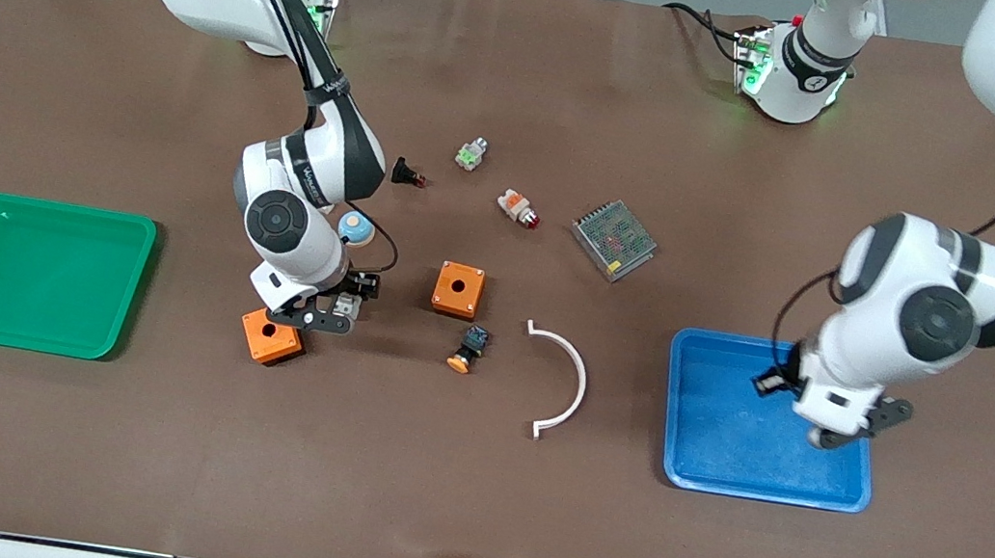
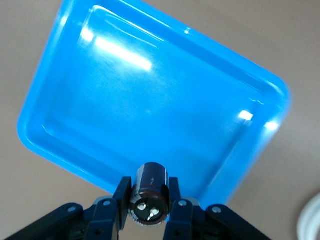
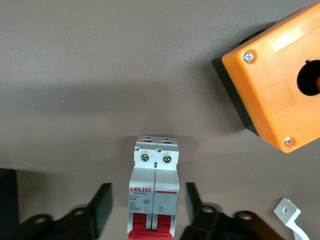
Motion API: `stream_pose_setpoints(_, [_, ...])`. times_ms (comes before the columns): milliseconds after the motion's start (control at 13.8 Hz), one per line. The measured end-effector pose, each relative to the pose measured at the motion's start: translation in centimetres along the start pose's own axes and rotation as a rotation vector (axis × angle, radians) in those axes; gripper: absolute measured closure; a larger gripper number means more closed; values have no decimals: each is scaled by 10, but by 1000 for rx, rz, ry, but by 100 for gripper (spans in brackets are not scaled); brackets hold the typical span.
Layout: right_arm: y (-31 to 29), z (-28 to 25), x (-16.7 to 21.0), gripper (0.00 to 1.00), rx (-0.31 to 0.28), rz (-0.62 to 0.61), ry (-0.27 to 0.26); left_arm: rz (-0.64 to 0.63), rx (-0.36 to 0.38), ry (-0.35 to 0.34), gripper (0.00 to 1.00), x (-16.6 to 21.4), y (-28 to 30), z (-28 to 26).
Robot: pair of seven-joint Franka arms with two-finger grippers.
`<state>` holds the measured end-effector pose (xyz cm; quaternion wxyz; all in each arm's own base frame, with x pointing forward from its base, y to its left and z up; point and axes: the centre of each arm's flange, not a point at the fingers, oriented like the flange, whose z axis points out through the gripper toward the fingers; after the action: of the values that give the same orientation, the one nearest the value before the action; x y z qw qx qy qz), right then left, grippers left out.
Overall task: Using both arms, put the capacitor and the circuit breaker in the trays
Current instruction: 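Carry the capacitor to the blue tray while the right gripper grasps the breaker, then release the capacitor in the blue tray while the right gripper carries the breaker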
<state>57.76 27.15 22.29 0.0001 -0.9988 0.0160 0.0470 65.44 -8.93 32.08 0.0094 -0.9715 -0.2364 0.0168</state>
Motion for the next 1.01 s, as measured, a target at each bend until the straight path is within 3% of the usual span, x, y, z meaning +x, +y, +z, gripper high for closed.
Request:
stream_pose_setpoints(72, [0,0,0,40,0,0,-1,-8,-17,-1,66,14,-13,16])
stream_pose_setpoints(217, [0,1,-1,59,-2,1,-5,-15,-58,9,66,34,-26,49])
stream_pose_setpoints(507, [0,-2,-1,60,-7,1,-17,-10,-86,-16,66,55,-37,103])
stream_pose_setpoints(580, [0,-9,-1,60,-7,1,-19,-6,-87,-21,61,55,-36,108])
stream_pose_setpoints(797, [7,-63,0,60,-12,11,-33,4,-96,-7,31,60,-35,102])
stream_pose_setpoints(1014, [45,-144,4,60,-11,64,-56,65,-109,72,1,72,-33,42])
